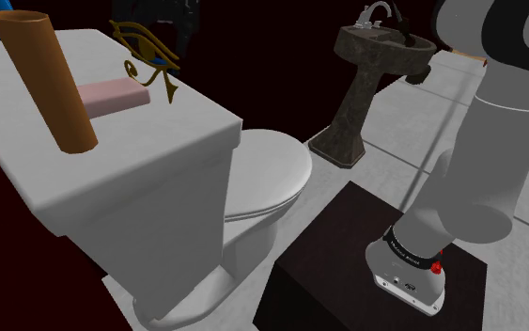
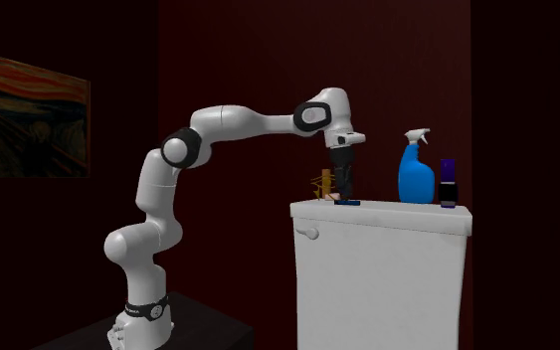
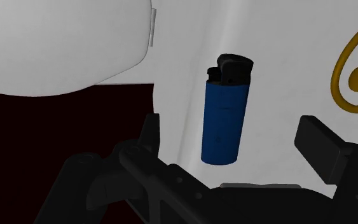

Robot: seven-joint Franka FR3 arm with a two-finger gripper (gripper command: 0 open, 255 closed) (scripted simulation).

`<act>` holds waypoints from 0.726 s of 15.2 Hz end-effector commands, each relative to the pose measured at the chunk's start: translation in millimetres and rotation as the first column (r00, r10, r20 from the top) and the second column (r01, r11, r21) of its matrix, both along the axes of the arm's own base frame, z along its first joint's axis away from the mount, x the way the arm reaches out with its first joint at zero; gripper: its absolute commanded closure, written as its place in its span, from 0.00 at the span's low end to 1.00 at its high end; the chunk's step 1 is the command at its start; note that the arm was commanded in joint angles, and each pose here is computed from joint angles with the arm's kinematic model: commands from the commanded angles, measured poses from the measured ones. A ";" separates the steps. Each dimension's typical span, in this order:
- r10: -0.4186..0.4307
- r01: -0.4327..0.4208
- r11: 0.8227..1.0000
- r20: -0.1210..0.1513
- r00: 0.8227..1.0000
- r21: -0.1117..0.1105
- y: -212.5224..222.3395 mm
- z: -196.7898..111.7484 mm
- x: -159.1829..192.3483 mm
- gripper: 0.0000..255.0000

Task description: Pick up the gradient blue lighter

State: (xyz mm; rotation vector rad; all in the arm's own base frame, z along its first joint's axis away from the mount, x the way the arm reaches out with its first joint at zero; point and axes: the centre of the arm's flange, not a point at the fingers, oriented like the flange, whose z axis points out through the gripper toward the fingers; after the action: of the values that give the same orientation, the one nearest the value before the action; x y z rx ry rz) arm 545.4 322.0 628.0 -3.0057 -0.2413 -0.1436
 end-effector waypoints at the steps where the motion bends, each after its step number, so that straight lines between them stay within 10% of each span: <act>1: 0.000 0.000 1.000 0.000 1.000 0.000 0.9 -9.5 0.5 0.00; 2: 0.000 0.000 1.000 0.000 1.000 0.000 0.9 -9.6 0.5 0.00; 3: 0.000 0.000 1.000 0.000 1.000 0.000 0.9 -9.9 -0.2 1.00; 11: 0.000 0.000 1.000 0.000 1.000 0.000 2.2 -10.7 -0.6 1.00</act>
State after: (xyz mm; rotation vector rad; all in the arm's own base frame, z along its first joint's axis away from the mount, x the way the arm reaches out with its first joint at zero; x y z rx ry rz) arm 544.2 323.7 619.9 -3.0036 -0.2414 -0.1506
